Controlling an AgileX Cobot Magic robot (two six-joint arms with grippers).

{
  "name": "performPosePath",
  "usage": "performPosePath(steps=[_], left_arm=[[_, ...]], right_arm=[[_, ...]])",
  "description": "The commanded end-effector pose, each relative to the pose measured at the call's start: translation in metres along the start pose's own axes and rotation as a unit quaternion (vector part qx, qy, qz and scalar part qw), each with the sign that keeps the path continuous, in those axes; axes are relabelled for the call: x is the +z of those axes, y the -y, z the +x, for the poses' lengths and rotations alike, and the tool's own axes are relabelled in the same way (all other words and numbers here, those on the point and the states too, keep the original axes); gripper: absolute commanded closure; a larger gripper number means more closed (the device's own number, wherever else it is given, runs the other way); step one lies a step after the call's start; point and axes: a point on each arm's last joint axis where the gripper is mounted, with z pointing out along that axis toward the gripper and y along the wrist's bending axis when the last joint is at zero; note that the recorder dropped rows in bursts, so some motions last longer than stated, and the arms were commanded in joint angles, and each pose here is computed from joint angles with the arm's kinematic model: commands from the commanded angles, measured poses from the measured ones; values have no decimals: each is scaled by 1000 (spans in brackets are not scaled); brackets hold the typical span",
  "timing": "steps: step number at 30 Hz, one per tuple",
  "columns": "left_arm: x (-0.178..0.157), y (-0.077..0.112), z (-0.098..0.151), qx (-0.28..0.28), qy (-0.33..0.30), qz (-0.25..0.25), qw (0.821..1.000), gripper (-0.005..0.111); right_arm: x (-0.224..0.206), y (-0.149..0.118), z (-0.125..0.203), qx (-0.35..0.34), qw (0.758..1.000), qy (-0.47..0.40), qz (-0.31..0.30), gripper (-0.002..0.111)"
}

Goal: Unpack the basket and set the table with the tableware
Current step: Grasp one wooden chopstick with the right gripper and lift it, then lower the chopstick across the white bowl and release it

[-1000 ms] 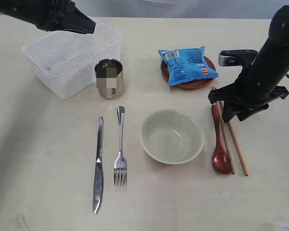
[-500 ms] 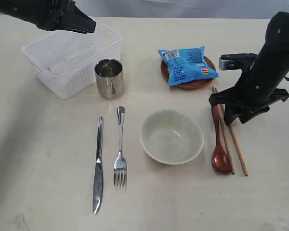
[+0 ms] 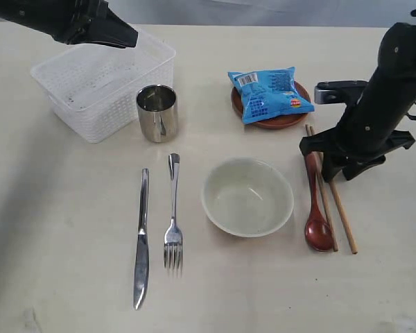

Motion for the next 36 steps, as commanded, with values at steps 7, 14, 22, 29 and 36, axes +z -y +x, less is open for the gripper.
performPosePath(steps=[7,14,22,29,36], left_arm=[[0,0,1,-6,2,6,1000,81],[0,2,2,-7,0,15,1000,81],[0,2,1,-7,0,16,1000,81],[1,2,6,-9,-7,21,1000,81],[2,2,7,-13,-5,20,1000,81]], right_arm=[[7,3,0,41,999,-9,11,109],[-34,13,0,74,994,19,82,109],[-95,-39,19,56,995,76,16,109],[-89,-114,28,9,994,87,-59,109],[-68,-145,23,39,993,69,-93,109]])
